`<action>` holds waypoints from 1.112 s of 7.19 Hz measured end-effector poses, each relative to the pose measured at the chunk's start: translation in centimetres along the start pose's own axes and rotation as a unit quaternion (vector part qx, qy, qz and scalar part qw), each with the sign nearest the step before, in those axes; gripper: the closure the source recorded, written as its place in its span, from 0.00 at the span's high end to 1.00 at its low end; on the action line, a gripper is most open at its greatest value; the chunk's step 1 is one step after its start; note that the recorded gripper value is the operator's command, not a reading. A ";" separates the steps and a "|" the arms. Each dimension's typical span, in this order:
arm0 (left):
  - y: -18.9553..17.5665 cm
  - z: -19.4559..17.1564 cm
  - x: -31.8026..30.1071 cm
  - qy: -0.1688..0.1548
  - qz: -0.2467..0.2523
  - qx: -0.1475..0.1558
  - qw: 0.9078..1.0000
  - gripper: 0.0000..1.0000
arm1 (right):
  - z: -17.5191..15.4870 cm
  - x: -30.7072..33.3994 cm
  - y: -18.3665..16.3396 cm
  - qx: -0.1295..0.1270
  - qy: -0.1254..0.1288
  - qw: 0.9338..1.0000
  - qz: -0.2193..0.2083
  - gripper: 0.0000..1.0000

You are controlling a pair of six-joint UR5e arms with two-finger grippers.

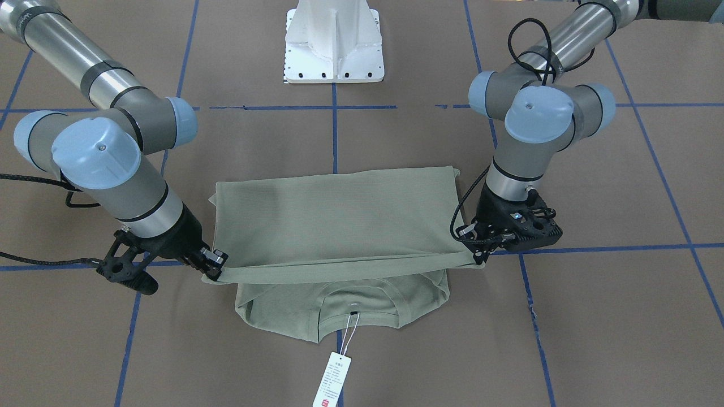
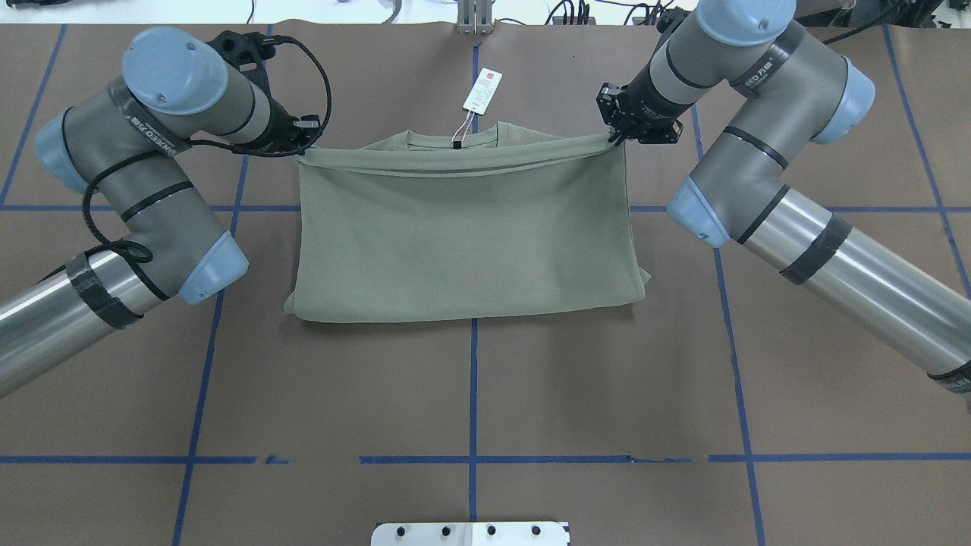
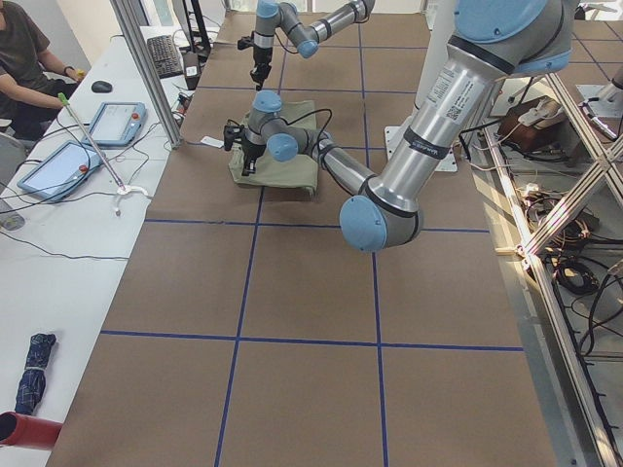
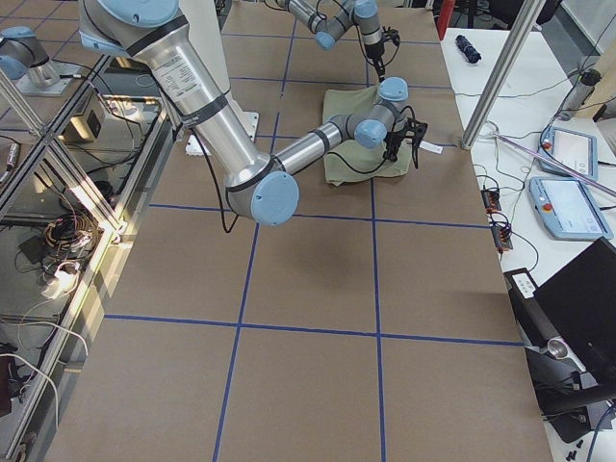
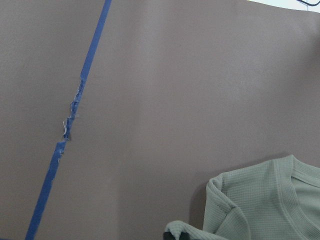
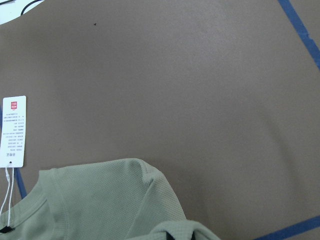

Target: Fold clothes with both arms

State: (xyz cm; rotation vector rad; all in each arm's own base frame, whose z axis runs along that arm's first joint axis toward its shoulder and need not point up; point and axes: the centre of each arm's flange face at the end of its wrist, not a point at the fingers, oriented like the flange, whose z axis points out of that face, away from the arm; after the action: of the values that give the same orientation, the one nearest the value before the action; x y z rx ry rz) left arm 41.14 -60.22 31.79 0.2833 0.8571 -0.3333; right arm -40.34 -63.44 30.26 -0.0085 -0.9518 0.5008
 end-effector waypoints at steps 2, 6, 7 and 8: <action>-0.8 2.3 -0.4 0.007 -0.006 0.005 1.000 0.00 | 0.9 -0.7 -0.6 -0.001 0.007 1.000 0.003 0.00; -1.4 4.4 -0.7 0.002 -0.013 0.010 1.000 0.00 | 1.7 -0.1 -2.2 0.004 0.001 1.000 0.006 0.00; -1.5 4.6 -0.8 0.000 -0.013 0.013 1.000 0.00 | 1.4 0.1 -2.8 0.007 0.000 1.000 0.009 0.00; -1.5 4.6 -0.8 -0.001 -0.012 0.014 1.000 0.17 | 1.3 0.2 -3.1 0.008 0.000 1.000 0.010 0.00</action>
State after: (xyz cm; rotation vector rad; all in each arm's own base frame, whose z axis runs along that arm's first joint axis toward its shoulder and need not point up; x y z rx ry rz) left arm 43.21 -63.19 35.09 0.2996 0.8558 -0.3683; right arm -40.05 -66.36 31.90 -0.0032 -0.9491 0.5271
